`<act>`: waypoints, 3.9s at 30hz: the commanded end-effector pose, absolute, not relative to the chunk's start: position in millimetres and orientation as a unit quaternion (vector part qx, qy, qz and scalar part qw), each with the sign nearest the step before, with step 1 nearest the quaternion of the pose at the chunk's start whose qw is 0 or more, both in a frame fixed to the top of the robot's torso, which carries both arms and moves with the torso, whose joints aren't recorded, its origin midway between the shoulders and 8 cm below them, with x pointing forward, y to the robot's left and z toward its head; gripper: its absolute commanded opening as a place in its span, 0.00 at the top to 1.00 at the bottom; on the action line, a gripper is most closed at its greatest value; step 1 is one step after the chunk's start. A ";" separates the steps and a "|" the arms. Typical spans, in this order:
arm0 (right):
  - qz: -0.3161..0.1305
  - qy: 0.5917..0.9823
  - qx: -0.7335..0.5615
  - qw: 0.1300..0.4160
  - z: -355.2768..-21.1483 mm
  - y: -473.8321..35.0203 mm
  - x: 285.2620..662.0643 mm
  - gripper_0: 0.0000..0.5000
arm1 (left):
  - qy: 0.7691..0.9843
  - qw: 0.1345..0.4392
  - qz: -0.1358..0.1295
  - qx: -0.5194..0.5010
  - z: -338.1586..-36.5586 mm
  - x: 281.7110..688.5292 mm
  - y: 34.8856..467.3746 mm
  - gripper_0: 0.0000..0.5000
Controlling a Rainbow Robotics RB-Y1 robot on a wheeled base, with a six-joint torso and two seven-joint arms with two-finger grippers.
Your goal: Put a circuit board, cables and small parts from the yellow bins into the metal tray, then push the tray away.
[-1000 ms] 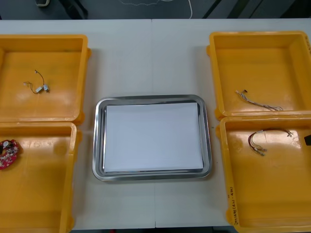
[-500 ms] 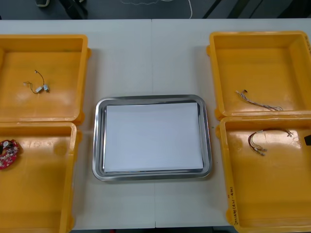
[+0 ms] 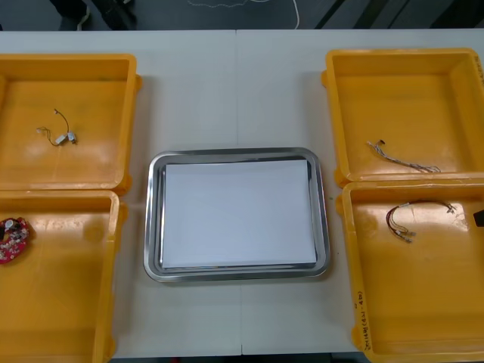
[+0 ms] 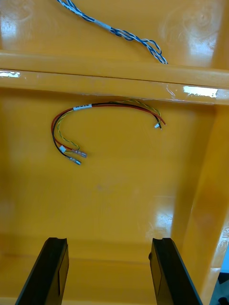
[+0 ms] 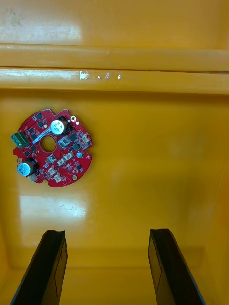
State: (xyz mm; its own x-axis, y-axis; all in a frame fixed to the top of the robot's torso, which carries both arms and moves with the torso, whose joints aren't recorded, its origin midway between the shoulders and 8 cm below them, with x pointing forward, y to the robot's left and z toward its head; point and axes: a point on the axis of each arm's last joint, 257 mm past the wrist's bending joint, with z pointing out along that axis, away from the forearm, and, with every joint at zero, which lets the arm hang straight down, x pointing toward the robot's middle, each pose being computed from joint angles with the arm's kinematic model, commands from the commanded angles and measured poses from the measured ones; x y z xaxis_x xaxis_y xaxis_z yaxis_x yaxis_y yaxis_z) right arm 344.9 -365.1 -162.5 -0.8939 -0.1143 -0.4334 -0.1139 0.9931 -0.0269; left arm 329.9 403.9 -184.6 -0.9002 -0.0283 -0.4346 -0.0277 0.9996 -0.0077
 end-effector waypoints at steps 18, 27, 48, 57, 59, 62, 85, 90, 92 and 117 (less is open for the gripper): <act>0.001 0.971 -0.029 0.235 -157.2 -372.4 346.7 0.00 | 0.973 0.225 0.036 0.037 -173.0 324.6 416.9 0.00; 0.001 0.971 -0.029 0.235 -157.2 -372.4 346.7 0.00 | 0.973 0.225 0.036 0.037 -173.0 324.6 416.9 0.00; 0.001 0.971 -0.029 0.235 -157.2 -372.4 346.7 0.00 | 0.973 0.225 0.036 0.037 -173.0 324.6 416.9 0.00; 0.001 0.971 -0.029 0.235 -157.2 -372.4 346.7 0.00 | 0.973 0.225 0.036 0.037 -173.0 324.6 416.9 0.00; 0.001 0.971 -0.029 0.235 -157.2 -372.4 346.7 0.00 | 0.973 0.225 0.036 0.037 -173.0 324.6 416.9 0.00; 0.001 0.971 -0.029 0.235 -157.2 -372.4 346.7 0.00 | 0.973 0.225 0.036 0.037 -173.0 324.6 416.9 0.00; 0.001 0.971 -0.029 0.235 -157.2 -372.4 346.7 0.00 | 0.973 0.225 0.036 0.037 -173.0 324.6 416.9 0.00; 0.001 0.971 -0.029 0.235 -157.2 -372.4 346.7 0.00 | 0.973 0.225 0.036 0.037 -173.0 324.6 416.9 0.00; 0.001 0.971 -0.029 0.235 -157.2 -372.4 346.7 0.00 | 0.977 0.207 0.028 0.035 -186.1 316.8 415.7 0.00; -0.051 0.958 -0.188 0.211 -179.5 -380.1 343.3 0.00 | 0.965 0.144 0.033 0.217 -201.8 318.9 444.5 0.00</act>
